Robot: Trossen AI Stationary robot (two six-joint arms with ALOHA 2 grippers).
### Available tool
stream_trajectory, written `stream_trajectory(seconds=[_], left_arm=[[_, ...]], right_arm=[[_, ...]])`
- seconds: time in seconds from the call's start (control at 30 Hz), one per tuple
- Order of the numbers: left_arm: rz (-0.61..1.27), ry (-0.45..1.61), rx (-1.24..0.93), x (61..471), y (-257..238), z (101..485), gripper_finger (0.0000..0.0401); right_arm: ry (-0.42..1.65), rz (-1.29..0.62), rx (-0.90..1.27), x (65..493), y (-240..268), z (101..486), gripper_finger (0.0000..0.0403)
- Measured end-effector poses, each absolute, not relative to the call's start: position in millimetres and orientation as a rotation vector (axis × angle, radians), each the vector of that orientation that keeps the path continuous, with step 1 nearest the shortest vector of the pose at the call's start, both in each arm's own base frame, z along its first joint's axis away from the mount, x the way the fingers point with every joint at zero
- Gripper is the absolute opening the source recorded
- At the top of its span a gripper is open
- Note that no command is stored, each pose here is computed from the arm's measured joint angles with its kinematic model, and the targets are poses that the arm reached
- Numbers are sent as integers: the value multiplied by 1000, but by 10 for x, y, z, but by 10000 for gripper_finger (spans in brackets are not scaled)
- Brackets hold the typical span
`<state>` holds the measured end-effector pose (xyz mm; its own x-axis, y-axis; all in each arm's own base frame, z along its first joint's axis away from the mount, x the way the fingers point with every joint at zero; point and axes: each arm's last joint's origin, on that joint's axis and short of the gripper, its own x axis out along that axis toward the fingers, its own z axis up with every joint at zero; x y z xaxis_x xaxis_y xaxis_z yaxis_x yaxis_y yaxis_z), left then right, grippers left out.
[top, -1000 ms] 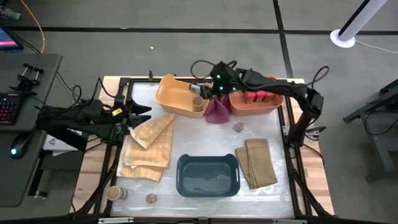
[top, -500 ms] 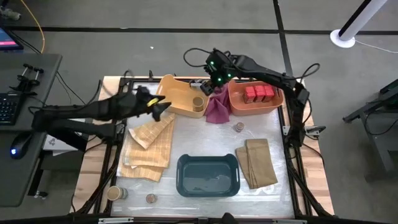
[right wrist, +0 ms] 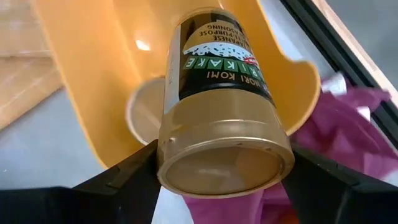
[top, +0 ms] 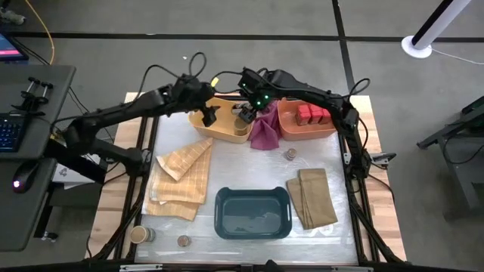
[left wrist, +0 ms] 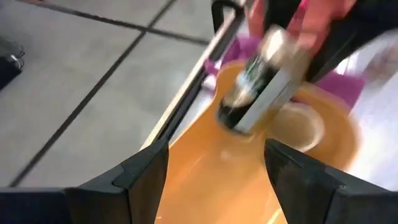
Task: Sort spices by type
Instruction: Put the right brown seasoning bottle into the yellow bin
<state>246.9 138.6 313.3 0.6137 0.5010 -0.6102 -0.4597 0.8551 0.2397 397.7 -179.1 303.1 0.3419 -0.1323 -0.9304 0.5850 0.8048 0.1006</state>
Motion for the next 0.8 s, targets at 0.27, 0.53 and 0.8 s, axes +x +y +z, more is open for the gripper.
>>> stream_trajectory(seconds=[0.27, 0.53, 0.8], left_arm=[[390, 832, 162, 2747, 1623, 2717, 206], [340, 819, 202, 2873, 1692, 2586, 31], [344, 725, 180, 2915, 1747, 2493, 2]], right_arm=[[1150, -581, 525, 3947, -1793, 3004, 279], [1148, -587, 545, 3950, -1782, 3003, 279], [1159, -570, 559, 3981, -1790, 2944, 279]])
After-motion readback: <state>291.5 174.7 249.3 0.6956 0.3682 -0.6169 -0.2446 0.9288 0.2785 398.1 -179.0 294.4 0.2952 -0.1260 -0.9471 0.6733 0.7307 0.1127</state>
